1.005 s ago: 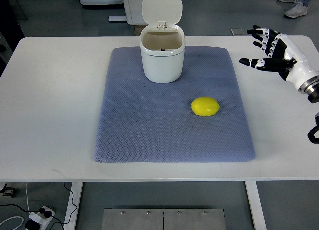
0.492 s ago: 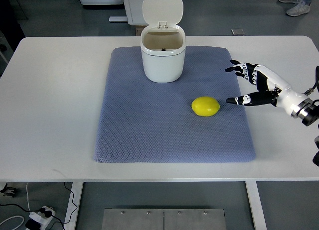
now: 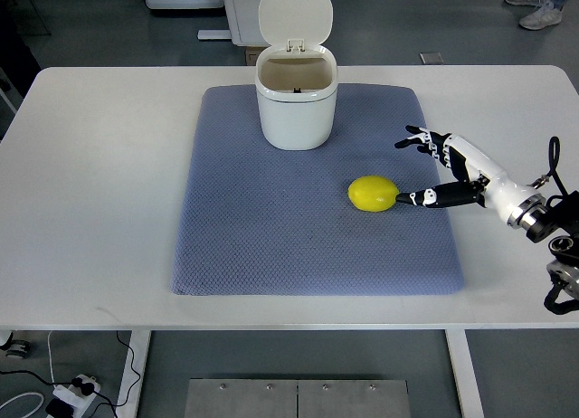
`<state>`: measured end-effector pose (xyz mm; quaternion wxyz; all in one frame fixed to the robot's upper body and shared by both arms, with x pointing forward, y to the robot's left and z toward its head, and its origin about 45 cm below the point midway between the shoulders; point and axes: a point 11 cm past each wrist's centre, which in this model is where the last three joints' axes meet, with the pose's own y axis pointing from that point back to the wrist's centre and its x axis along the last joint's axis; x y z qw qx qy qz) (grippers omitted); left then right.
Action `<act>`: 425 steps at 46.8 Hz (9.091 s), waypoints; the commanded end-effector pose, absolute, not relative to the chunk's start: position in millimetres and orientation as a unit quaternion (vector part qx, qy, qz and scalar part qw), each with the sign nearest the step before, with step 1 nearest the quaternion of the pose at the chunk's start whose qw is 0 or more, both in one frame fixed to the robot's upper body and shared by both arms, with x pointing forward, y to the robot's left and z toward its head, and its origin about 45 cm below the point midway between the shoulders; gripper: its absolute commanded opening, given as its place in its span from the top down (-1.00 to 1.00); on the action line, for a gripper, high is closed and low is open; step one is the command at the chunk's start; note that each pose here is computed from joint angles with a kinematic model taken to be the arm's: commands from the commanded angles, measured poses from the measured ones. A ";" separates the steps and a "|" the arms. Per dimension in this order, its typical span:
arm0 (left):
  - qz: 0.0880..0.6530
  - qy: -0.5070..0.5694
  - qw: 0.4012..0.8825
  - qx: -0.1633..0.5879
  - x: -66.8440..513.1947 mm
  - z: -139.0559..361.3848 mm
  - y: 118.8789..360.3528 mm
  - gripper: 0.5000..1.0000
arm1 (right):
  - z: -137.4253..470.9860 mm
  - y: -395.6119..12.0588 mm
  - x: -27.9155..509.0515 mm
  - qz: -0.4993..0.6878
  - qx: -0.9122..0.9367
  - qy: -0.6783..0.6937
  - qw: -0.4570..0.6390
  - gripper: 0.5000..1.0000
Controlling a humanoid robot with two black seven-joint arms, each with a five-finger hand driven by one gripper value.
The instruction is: Put lemon in trash with right hand
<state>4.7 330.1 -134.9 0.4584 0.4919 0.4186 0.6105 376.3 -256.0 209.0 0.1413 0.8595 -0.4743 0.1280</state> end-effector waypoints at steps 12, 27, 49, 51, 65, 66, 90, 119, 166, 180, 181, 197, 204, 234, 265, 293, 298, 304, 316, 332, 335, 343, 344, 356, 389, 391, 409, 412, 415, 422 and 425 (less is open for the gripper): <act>0.611 0.419 0.458 0.492 4.8 -134.9 330.1 -1.00 | 192.6 -232.8 373.6 0.148 0.857 -0.465 0.164 -0.71; 0.611 0.419 0.458 0.492 4.8 -134.9 330.1 -1.00 | 184.3 -219.6 382.1 0.160 0.854 -0.461 0.179 -0.71; 0.611 0.419 0.458 0.492 4.8 -134.9 330.1 -1.00 | 171.2 -217.2 380.7 0.162 0.855 -0.452 0.198 -0.66; 0.611 0.419 0.458 0.492 4.8 -134.9 330.1 -1.00 | 169.9 -219.5 381.4 0.163 0.853 -0.453 0.202 -0.66; 0.611 0.419 0.458 0.492 4.8 -134.9 330.1 -1.00 | 168.7 -225.4 384.4 0.167 0.848 -0.459 0.208 -0.63; 0.611 0.419 0.458 0.492 4.8 -134.9 330.1 -1.00 | 168.6 -225.5 384.4 0.167 0.847 -0.459 0.208 -0.62; 0.611 0.419 0.458 0.492 4.8 -134.9 330.1 -1.00 | 167.0 -209.1 382.1 0.163 0.856 -0.449 0.198 -0.61; 0.611 0.419 0.458 0.492 4.8 -134.9 330.1 -1.00 | 166.5 -208.4 381.5 0.169 0.857 -0.441 0.206 0.81; 0.611 0.419 0.458 0.492 4.8 -134.9 330.1 -1.00 | 275.8 -296.7 450.9 0.201 0.791 -0.553 0.171 0.95; 0.611 0.419 0.458 0.492 4.8 -134.9 330.1 -1.00 | 304.2 -337.4 479.4 0.189 0.769 -0.587 0.169 0.93; 0.611 0.419 0.458 0.492 4.8 -134.9 330.1 -1.00 | 304.2 -337.4 479.5 0.187 0.769 -0.587 0.169 0.93; 0.611 0.419 0.458 0.492 4.8 -134.9 330.1 -1.00 | 310.3 -315.5 484.5 0.181 0.780 -0.578 0.157 0.92; 0.611 0.419 0.458 0.492 4.8 -134.9 330.1 -1.00 | 313.3 -277.7 490.7 0.181 0.798 -0.556 0.146 0.92; 0.611 0.419 0.458 0.492 4.8 -134.9 330.1 -1.00 | 326.0 -142.8 496.6 0.180 0.843 -0.492 0.124 0.92; 0.611 0.419 0.458 0.492 4.8 -134.9 330.1 -1.00 | 320.7 -92.9 508.4 0.192 0.840 -0.488 0.140 0.90; 0.611 0.419 0.458 0.492 4.8 -134.9 330.1 -1.00 | 310.9 -85.0 512.3 0.202 0.831 -0.489 0.172 0.28; 0.611 0.419 0.458 0.492 4.8 -134.9 330.1 -1.00 | 311.5 -90.9 516.5 0.201 0.824 -0.499 0.180 0.01; 0.611 0.419 0.458 0.492 4.8 -134.9 330.1 -1.00 | 312.0 -94.5 518.7 0.204 0.820 -0.503 0.183 -0.09; 0.611 0.419 0.458 0.492 4.8 -134.9 330.1 -1.00 | 311.4 -94.8 518.6 0.206 0.819 -0.502 0.186 -0.65; 0.611 0.419 0.458 0.492 4.8 -134.9 330.1 -1.00 | 320.9 -90.4 519.3 0.213 0.821 -0.499 0.179 -0.95; 0.611 0.419 0.458 0.492 4.8 -134.9 330.1 -1.00 | 325.1 -87.7 519.2 0.216 0.822 -0.497 0.176 -0.96; 0.611 0.419 0.458 0.492 4.8 -134.9 330.1 -1.00 | 323.1 -81.0 515.2 0.211 0.833 -0.480 0.175 -0.99; 0.611 0.419 0.458 0.492 4.8 -134.9 330.1 -1.00 | 322.2 -78.5 513.5 0.209 0.837 -0.475 0.174 -0.99; 0.611 0.419 0.458 0.492 4.8 -134.9 330.1 -1.00 | 322.7 -85.9 502.0 0.197 0.853 -0.453 0.170 -1.00; 0.611 0.419 0.458 0.492 4.8 -134.9 330.1 -1.00 | 318.0 -282.1 491.5 0.152 0.789 -0.570 0.169 -1.00; 0.611 0.419 0.458 0.492 4.8 -134.9 330.1 -1.00 | 311.4 -289.6 490.2 0.143 0.785 -0.578 0.169 -1.00; 0.611 0.419 0.458 0.492 4.8 -134.9 330.1 -1.00 | 286.9 -347.6 495.9 0.073 0.725 -0.673 0.128 -1.00; 0.611 0.419 0.458 0.492 4.8 -134.9 330.1 -1.00 | 280.1 -351.4 497.2 0.044 0.714 -0.690 0.110 -1.00; 0.611 0.419 0.458 0.492 4.8 -134.9 330.1 -1.00 | 270.7 -350.2 497.7 0.013 0.706 -0.701 0.096 -1.00; 0.611 0.419 0.458 0.492 4.8 -134.9 330.1 -1.00 | 247.5 -337.0 496.9 -0.038 0.702 -0.706 0.092 -1.00; 0.611 0.419 0.458 0.492 4.8 -134.9 330.1 -1.00 | 243.0 -323.0 498.3 -0.051 0.706 -0.701 0.082 -1.00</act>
